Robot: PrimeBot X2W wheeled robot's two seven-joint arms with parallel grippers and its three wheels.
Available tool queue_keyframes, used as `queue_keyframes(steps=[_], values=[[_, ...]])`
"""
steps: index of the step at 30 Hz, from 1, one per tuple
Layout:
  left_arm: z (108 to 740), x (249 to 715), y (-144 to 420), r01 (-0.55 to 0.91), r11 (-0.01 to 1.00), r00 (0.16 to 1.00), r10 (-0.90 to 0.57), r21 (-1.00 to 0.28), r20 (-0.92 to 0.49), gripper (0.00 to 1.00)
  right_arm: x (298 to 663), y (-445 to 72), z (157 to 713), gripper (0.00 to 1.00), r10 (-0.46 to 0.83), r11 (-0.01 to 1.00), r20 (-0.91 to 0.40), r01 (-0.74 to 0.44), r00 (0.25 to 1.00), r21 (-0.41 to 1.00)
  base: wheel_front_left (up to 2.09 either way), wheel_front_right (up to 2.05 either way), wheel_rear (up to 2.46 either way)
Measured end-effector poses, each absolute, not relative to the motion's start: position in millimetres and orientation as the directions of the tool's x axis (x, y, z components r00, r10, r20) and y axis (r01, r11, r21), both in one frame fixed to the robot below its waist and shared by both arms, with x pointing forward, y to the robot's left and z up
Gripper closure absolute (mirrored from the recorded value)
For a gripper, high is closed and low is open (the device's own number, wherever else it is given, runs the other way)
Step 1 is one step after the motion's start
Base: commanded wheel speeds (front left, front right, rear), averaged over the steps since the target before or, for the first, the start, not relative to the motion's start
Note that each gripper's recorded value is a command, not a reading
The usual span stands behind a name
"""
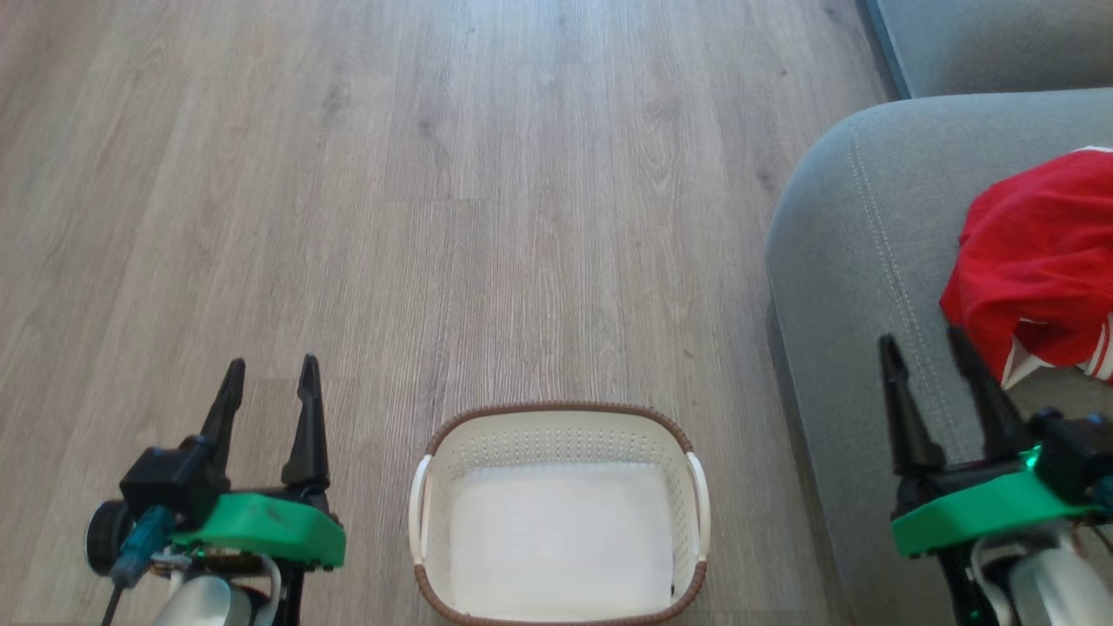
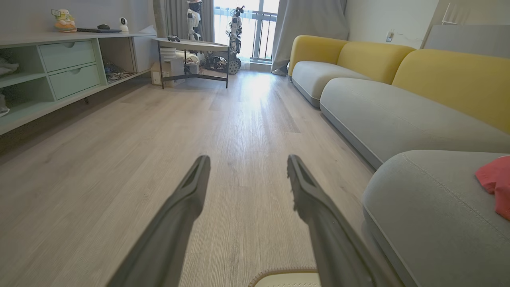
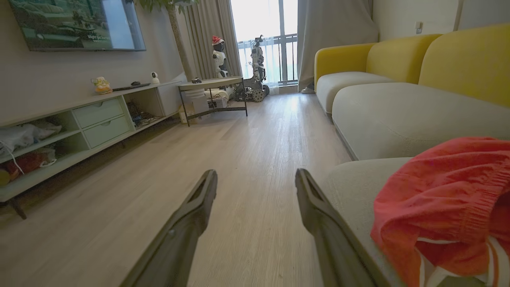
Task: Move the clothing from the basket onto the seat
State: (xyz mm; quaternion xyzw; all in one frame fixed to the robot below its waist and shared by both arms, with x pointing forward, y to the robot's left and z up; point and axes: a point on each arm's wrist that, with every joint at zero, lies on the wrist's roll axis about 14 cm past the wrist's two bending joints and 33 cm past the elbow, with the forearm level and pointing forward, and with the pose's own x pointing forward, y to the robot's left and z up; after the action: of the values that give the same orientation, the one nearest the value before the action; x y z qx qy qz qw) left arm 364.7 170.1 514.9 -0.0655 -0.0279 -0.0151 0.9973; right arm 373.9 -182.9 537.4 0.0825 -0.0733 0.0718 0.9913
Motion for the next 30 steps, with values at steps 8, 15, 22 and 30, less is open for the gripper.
queue_keyframes(steps=[8,15,22,30], values=[[515.2,365.6,170.8,0.037,0.991,0.997,-0.028,-0.13,0.07,0.0,373.3,-177.1,529.1,0.0,0.146,0.973,0.137,-0.167,0.98,0.158,0.0,0.0,0.0],[511.4,367.6,169.6,0.043,0.989,0.997,-0.034,-0.139,0.065,0.0,373.4,-176.4,527.4,0.0,0.148,0.973,0.133,-0.168,0.98,0.159,0.0,0.0,0.0],[510.6,369.4,168.9,0.046,0.989,0.997,-0.037,-0.142,0.067,0.0,373.1,-175.9,526.4,0.0,0.148,0.973,0.131,-0.169,0.98,0.16,0.0,0.0,0.0],[507.1,369.9,165.2,0.059,0.988,0.997,-0.051,-0.146,0.06,0.0,372.9,-176.6,526.1,0.0,0.147,0.973,0.13,-0.167,0.981,0.16,0.0,0.0,0.0]])
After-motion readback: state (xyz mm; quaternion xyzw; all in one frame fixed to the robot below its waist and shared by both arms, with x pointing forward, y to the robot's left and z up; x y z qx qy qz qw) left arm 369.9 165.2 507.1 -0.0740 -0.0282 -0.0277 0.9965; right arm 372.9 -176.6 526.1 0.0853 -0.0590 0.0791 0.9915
